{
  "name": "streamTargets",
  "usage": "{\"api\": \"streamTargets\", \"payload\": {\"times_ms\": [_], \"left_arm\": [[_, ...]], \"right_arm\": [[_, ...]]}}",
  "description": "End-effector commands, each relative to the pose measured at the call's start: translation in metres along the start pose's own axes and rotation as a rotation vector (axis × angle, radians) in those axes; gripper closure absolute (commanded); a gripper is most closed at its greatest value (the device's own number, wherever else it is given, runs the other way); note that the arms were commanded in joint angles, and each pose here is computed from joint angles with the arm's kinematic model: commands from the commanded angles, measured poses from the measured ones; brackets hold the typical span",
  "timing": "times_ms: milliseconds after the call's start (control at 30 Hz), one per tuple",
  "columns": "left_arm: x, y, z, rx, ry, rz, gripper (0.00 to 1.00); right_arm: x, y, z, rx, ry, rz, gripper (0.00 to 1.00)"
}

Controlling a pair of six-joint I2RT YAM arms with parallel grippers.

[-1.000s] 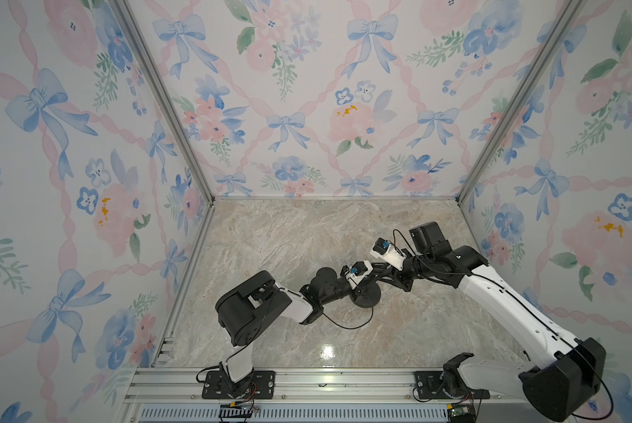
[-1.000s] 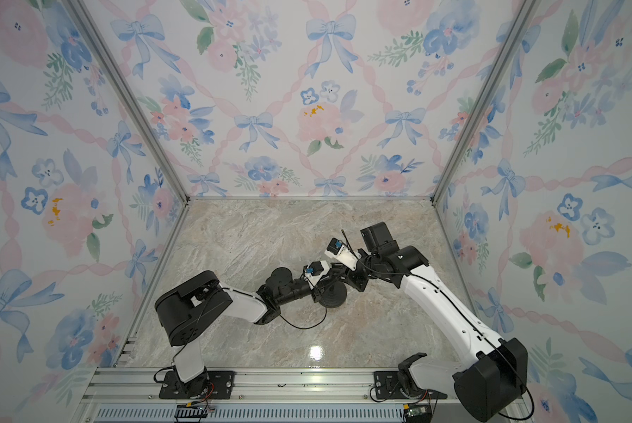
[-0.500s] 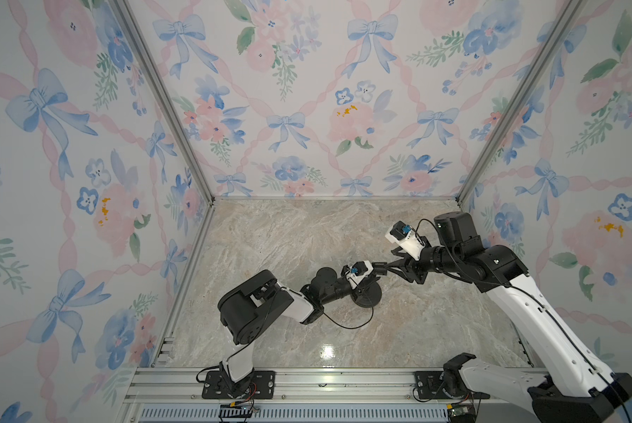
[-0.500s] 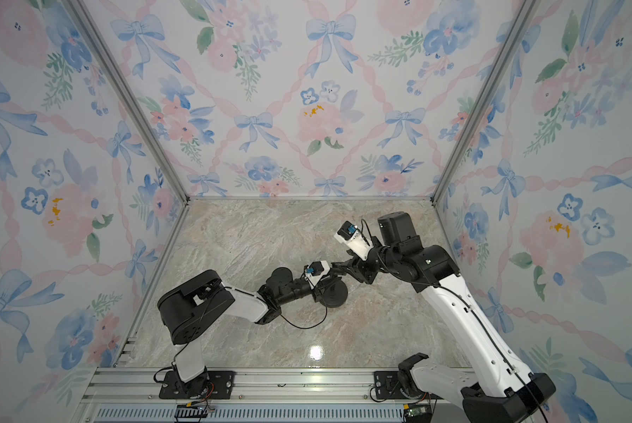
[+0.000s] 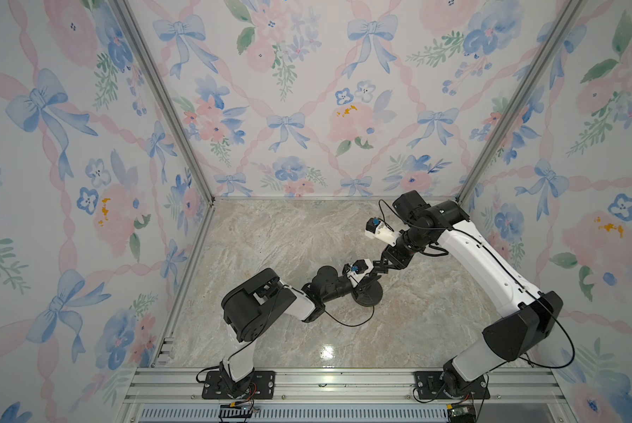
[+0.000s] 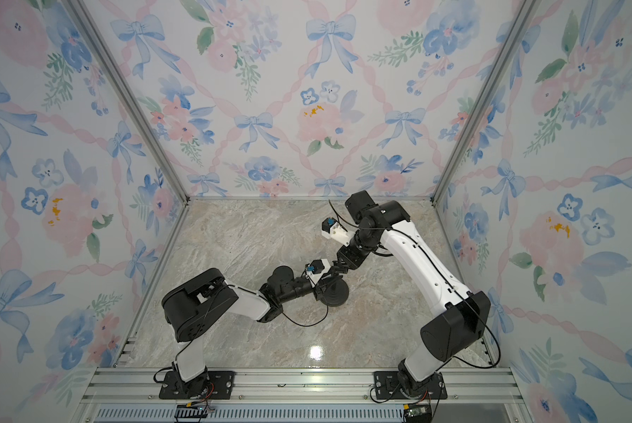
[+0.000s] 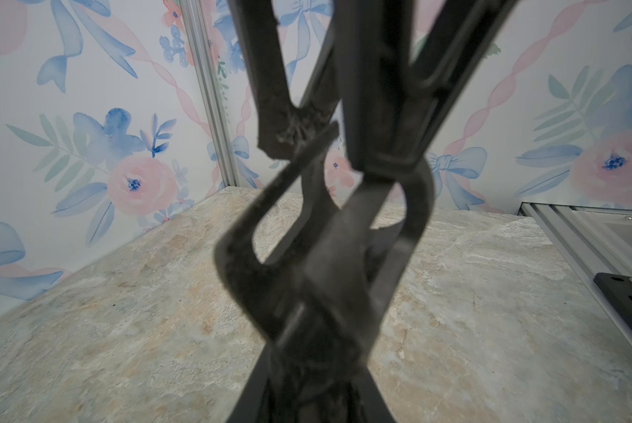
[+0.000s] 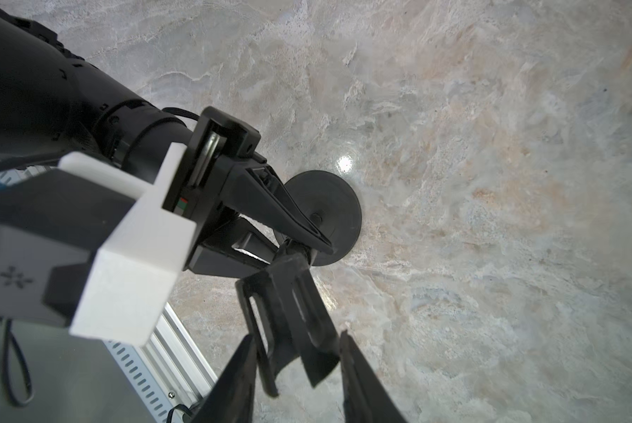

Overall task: Assemble a microphone stand
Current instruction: Screw the microphone stand pole into the microphone stand base.

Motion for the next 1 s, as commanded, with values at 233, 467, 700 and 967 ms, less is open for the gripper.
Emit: {"api": "streamTargets", "payload": {"times_ms": [233,467,700,967], "left_arm": [[0.01,0.003,0.023,0.078,-0.029,-0.021,1.0],[0.013,0.001,0.021,0.074,-0.028,-0.041,0.98],[0.018,0.0,0.02,0.068,-0.037,-0.075,0.92],[0.019,0.0,0.023,0.074,-0.043,-0.075,0.92]], "right_arm": [[0.002,0.012,-0.015,0.105,-0.03,0.001,0.63],[-0.005,0.023,-0.018,0.156,-0.004,-0.003,0.84],[0.003,0.034,-0.011,0.165,0.124,0.017,0.98],[0.011,0.018,0.007,0.114,0.084,0.069,0.69]]}}
Point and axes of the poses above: each gripper's point midway between its finger pads, its own y axis out along the fingers, its own x axis along the line the jaws close on, z = x × y, the point moved 7 cm from there along -y, back along the fingers, and after that the axes turned 15 degrees about -y, right-handed, at the moved point
